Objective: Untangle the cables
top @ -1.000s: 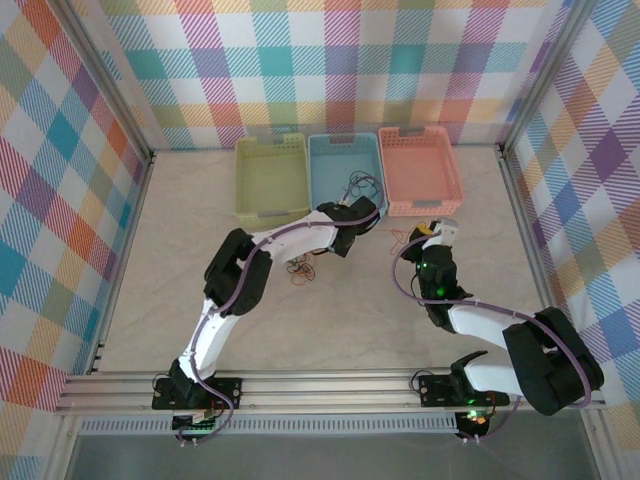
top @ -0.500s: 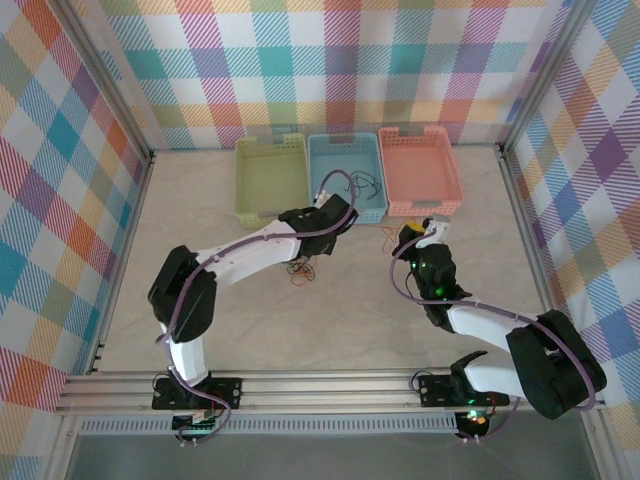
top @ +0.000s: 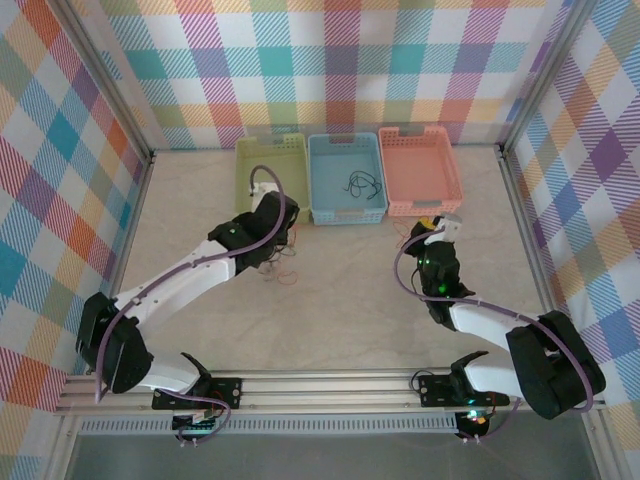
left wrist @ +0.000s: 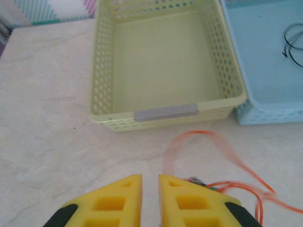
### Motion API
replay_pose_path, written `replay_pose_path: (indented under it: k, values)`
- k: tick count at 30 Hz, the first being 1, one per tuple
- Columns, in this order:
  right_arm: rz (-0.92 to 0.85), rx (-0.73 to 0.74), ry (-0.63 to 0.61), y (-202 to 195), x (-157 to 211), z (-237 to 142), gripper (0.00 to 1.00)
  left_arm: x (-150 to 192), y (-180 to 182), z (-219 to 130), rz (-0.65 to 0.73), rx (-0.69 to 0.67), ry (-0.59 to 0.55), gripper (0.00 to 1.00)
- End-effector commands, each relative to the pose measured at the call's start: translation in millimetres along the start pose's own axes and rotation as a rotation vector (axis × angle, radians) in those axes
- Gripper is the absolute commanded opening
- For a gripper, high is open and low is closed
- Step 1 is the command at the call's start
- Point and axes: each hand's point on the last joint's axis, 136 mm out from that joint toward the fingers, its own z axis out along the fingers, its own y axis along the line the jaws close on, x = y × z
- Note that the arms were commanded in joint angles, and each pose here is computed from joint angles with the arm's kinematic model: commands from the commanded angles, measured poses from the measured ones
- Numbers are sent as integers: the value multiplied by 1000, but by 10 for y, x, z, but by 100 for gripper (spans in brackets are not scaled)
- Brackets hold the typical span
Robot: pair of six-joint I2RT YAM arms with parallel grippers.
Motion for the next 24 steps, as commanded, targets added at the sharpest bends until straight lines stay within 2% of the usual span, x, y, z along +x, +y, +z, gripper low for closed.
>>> replay_pose_path:
  k: [1, 5, 9, 11, 16, 19, 24]
  values:
    - [-1, 57, -18, -116, -15, -13, 0, -118, 214, -75, -69, -62, -71, 19]
    - [-4, 63, -16, -126, -7, -2, 0, -151, 376, -153, -118, -76, -95, 21]
    - [-4, 65, -8, -130, 21, 10, 0, -121, 344, -160, -136, -28, -81, 22]
    - [-2, 61, -6, -123, 26, 10, 0, -71, 135, -126, -118, 80, -50, 23]
    - [5, 45, -9, -97, 8, 1, 0, 175, -738, -48, -2, 452, 93, 34]
    - [5, 38, -12, -88, -7, -11, 0, 298, -1169, -35, 114, 561, 166, 45]
    - [-1, 38, -15, -86, -19, -14, 0, 543, -1601, 138, 293, 572, 266, 55]
